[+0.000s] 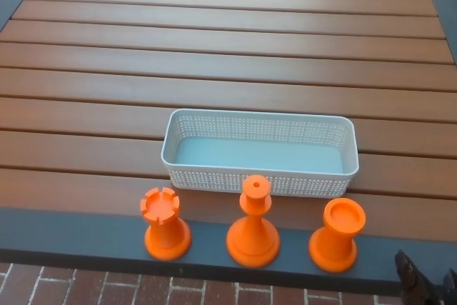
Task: Using the right hand to place 3 different shape and weight chess pieces into a small container
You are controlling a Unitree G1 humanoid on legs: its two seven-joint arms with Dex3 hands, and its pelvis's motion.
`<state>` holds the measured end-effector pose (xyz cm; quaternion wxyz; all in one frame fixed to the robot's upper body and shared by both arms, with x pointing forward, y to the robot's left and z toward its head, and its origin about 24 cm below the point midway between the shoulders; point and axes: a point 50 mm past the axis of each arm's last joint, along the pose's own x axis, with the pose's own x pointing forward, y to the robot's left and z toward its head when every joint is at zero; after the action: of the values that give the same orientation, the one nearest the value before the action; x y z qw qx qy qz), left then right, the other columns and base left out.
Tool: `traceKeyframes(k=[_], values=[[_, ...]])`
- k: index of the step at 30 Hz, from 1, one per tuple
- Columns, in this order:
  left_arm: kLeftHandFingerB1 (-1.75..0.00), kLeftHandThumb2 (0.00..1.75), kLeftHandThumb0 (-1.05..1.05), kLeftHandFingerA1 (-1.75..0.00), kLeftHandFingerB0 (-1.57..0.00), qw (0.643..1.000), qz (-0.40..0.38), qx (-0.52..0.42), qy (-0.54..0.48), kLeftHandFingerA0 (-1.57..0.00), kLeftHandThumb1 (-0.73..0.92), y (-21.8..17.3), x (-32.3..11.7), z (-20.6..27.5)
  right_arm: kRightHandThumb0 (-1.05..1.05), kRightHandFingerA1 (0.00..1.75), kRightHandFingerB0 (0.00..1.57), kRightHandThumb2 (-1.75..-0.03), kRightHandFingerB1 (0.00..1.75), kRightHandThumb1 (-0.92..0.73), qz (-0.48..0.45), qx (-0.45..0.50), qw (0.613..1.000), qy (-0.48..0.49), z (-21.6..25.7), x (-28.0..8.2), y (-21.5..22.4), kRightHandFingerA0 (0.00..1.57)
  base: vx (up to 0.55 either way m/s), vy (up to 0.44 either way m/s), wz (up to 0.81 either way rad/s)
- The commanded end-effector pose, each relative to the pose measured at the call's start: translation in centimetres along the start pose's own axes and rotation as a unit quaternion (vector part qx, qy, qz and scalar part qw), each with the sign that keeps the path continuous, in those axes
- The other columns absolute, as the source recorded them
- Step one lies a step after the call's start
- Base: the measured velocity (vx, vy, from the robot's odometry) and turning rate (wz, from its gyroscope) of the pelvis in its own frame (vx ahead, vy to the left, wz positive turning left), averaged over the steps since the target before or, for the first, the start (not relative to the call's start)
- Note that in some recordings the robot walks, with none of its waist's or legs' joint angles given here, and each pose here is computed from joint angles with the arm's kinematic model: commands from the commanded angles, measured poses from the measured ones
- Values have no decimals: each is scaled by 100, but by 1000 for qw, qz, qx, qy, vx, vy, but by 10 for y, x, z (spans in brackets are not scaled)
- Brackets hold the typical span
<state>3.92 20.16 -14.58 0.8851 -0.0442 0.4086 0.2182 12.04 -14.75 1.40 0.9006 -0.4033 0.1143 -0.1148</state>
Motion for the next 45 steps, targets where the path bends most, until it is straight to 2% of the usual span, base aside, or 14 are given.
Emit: traceKeyframes(k=[1, 2, 10, 11, 19, 20, 22, 24, 25, 36, 37, 40, 41, 45], values=[[-104, 111, -8, -129, -101, 998, -14, -26, -47, -115, 53, 1, -2, 7, -89, 0, 7, -86, 23, -55, -29, 66, 997, 24, 32, 44, 9, 0, 0, 0, 0], [-103, 110, -8, -130, -99, 999, -15, -18, -49, -112, 53, 1, -2, 7, -72, 17, 13, -59, 26, -61, -27, 65, 997, 23, 34, 48, 13, 0, 0, 0, 0], [-102, 107, -9, -129, -98, 999, -16, -19, -46, -112, 54, 0, -2, 8, -75, 16, 14, -64, 27, -55, -29, 52, 998, 21, 39, 63, 16, 0, -2, 0, 1], [-104, 108, -10, -133, -97, 999, -16, -19, -46, -109, 53, -1, -3, 8, -74, 18, 14, -61, 25, -63, -35, 50, 998, 15, 42, 69, 14, 0, 0, 0, 0], [-107, 109, -10, -133, -96, 999, -13, 5, -37, -109, 53, -3, -5, 4, -74, 19, 16, -60, 26, -63, -62, 42, 997, 0, 53, 84, 7, 0, 0, 0, 0], [-114, 109, -10, -134, -99, 999, -17, 0, -33, -111, 54, -2, -6, 2, -73, 16, 12, -89, 37, -49, -67, 38, 997, -12, 56, 84, 6, 0, 0, 0, 0], [-114, 109, -10, -134, -99, 999, -18, -2, -31, -111, 54, -2, -6, 1, -73, 16, 12, -89, 37, -49, -69, 36, 997, -17, 57, 84, 6, 0, 0, 0, 0], [-110, 105, -5, -139, -96, 999, -16, 9, -50, -109, 57, -1, -7, 1, -73, 15, 12, -88, 37, -49, -69, 39, 997, -23, 59, 84, 7, 2, 0, 0, 0], [-111, 102, -8, -142, -95, 999, -17, 10, -49, -106, 60, 0, -7, 0, -72, 31, 19, -60, 27, -63, -76, 31, 996, -31, 61, 83, 8, 0, 0, 0, 0], [-108, 104, -9, -139, -96, 998, -53, -23, -28, -111, 59, 7, 0, -5, -71, 32, 18, -60, 27, -62, -95, -11, 994, -51, 60, 75, 10, 0, 0, 0, 0], [-109, 102, -10, -139, -96, 998, -51, -22, -27, -111, 59, 6, 0, -5, -69, 25, 13, -87, 39, -46, -96, -18, 994, -46, 56, 75, 10, 0, 0, 0, 0], [-109, 102, -10, -139, -96, 998, -49, -22, -25, -111, 59, 6, 0, -6, -69, 25, 13, -87, 39, -46, -98, -27, 994, -42, 52, 74, 10, 0, 0, 0, 0], [-107, 110, -11, -135, -99, 998, -48, -27, -23, -114, 53, 8, 0, -6, -69, 34, 19, -59, 27, -61, -98, -27, 994, -41, 50, 74, 11, 0, 0, 0, 0], [-107, 103, -13, -136, -97, 999, -41, -20, -18, -111, 56, 10, 0, -7, -70, 35, 22, -58, 28, -62, -97, -29, 994, -43, 49, 73, 12, 0, 0, 0, 0]])
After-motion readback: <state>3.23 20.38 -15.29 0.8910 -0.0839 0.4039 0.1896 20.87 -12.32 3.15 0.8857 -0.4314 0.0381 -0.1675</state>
